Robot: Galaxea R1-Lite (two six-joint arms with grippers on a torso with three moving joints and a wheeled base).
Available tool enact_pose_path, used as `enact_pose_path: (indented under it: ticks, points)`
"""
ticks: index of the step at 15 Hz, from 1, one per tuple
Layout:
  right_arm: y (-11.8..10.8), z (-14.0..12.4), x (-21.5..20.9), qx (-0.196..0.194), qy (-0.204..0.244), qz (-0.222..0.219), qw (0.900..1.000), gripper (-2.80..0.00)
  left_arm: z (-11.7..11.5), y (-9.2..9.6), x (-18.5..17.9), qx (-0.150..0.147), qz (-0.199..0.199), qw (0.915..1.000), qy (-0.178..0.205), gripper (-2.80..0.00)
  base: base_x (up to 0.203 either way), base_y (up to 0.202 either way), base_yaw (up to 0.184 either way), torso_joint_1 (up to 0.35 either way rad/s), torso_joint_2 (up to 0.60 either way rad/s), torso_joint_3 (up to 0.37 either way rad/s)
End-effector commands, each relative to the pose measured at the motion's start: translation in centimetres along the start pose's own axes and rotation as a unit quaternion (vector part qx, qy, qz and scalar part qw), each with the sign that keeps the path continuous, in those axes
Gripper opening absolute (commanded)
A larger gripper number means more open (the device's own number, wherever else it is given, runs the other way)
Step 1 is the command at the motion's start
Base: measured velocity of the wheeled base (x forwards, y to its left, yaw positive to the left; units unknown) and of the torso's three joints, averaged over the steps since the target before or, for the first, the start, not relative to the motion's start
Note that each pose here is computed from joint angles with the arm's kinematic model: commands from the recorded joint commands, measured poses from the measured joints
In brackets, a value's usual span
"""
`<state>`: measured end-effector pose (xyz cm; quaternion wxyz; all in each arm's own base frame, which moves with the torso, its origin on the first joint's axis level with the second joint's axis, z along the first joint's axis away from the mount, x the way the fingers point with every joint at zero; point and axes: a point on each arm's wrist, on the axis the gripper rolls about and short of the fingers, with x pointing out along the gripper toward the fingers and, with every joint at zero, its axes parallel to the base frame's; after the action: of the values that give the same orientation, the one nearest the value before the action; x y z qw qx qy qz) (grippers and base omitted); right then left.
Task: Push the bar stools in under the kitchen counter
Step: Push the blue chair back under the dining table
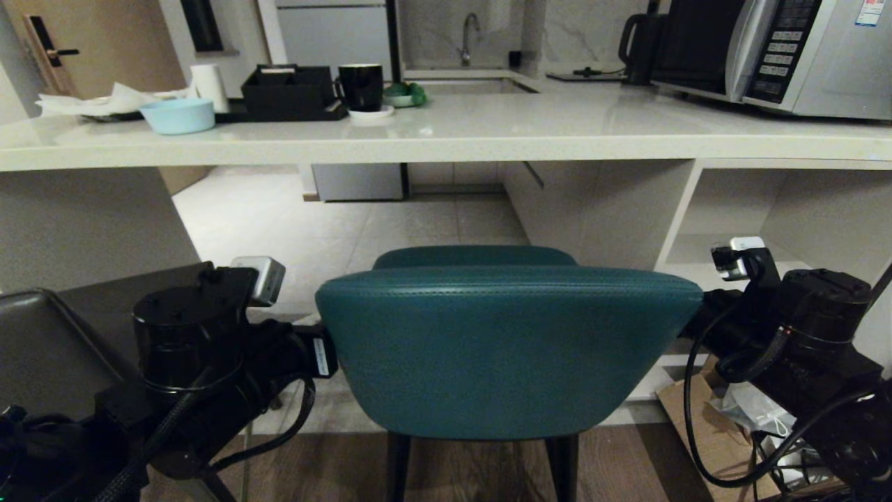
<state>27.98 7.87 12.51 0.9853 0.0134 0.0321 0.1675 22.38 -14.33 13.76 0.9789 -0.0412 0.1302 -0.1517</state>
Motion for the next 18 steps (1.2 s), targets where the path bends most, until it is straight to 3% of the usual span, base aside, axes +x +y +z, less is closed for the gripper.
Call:
enact_pose_path:
  ticks: [1,4,7,10,14,18]
  points:
    - [2.0,0.1,-0.2,-0.001,-0.004,0.037,0.999,-2.80,0.7,-0.2,0.8,-0.004,0.000,0.9999,-0.015,-2.80,0.000,0.000,0.000,0.000,0.00,0.000]
    - [1.9,0.0,-0.1,-0.001,-0.003,0.033,0.999,-2.80,1.3,-0.3,2.7,-0.006,0.016,0.9996,-0.024,-2.80,0.000,0.000,0.000,0.000,0.00,0.000]
    - [1.7,0.1,-0.1,-0.001,-0.003,0.016,1.000,-2.80,1.2,-0.2,2.2,-0.007,0.016,0.9996,-0.024,-2.80,0.000,0.000,0.000,0.000,0.00,0.000]
    - [-0.2,0.6,-0.3,0.000,-0.015,-0.041,0.999,-2.80,1.3,0.4,0.3,-0.010,0.017,0.9994,-0.029,-2.80,0.000,0.000,0.000,0.000,0.00,0.000]
    - [-2.9,3.4,-3.3,0.000,-0.027,-0.097,0.995,-2.80,0.7,0.8,-0.6,-0.009,0.017,0.9996,-0.019,-2.80,0.000,0.000,0.000,0.000,0.00,0.000]
    - [-2.8,5.5,-6.6,-0.007,-0.023,-0.088,0.996,-2.80,0.7,0.7,-0.3,-0.009,0.016,0.9997,-0.018,-2.80,0.000,0.000,0.000,0.000,0.00,0.000]
